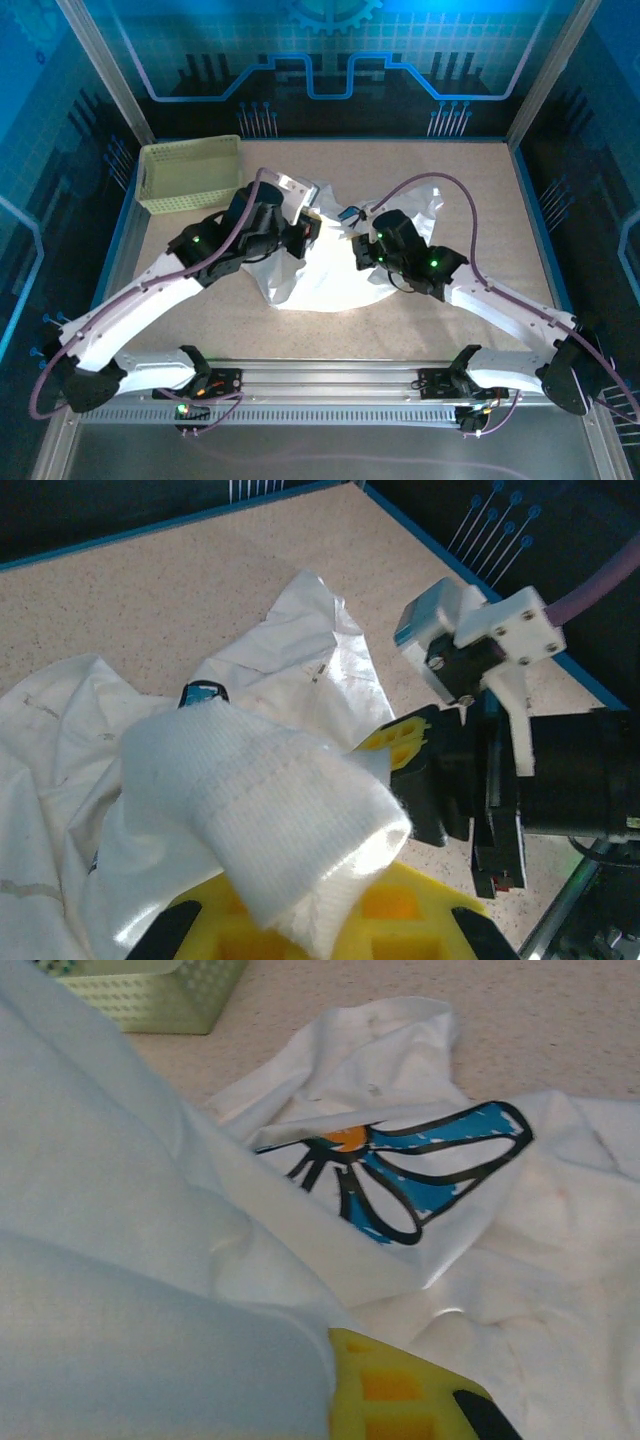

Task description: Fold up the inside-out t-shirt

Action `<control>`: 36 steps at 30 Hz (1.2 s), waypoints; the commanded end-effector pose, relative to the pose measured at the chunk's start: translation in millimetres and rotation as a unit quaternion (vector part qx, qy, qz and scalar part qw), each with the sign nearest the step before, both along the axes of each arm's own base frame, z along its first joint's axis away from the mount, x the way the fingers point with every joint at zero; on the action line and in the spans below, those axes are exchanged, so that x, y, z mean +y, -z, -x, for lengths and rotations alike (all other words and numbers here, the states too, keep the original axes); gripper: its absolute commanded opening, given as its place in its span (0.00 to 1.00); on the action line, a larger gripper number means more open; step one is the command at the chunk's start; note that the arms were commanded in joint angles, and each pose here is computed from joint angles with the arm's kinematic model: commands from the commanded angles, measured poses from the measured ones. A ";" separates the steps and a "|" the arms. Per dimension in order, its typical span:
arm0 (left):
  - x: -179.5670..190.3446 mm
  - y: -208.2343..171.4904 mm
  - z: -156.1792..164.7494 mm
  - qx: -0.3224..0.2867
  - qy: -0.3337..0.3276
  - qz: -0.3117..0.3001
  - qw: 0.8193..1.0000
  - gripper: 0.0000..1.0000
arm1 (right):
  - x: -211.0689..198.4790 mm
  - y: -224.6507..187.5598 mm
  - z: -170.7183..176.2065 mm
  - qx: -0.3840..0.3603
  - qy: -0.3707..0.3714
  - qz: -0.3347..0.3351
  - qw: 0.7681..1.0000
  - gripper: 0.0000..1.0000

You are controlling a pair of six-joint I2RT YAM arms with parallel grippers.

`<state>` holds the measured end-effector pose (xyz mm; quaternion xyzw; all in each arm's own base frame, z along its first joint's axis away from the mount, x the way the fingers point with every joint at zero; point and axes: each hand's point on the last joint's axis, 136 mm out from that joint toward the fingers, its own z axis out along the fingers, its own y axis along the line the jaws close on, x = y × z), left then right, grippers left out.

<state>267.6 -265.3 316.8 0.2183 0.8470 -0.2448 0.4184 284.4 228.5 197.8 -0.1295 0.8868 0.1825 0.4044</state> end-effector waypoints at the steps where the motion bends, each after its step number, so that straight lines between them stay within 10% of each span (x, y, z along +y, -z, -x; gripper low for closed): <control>1: -2.5 8.3 -11.2 0.031 -0.024 -0.013 0.999 0.00 | -29.9 20.0 7.0 0.023 0.046 0.036 0.998 0.00; 8: -32.6 39.3 -28.5 0.112 -0.035 -0.020 0.993 0.01 | 15.3 -19.1 39.2 -0.049 -0.069 -0.072 0.994 0.68; 17: -64.6 39.5 -16.9 0.175 0.001 0.060 0.983 0.15 | 38.9 -21.5 20.7 -0.077 -0.044 -0.092 0.992 0.78; 23: -75.8 39.0 -11.9 0.206 0.010 0.099 0.973 0.18 | 44.2 -21.7 3.5 -0.085 0.004 -0.131 0.988 0.66; 31: -26.2 48.1 -29.9 0.175 -0.075 0.079 0.979 0.30 | 9.1 11.5 -4.1 -0.039 0.078 -0.082 0.993 0.00; 36: 10.2 76.3 -21.4 0.151 -0.114 0.056 0.980 0.41 | -11.2 29.7 2.6 0.007 0.088 -0.115 0.989 0.00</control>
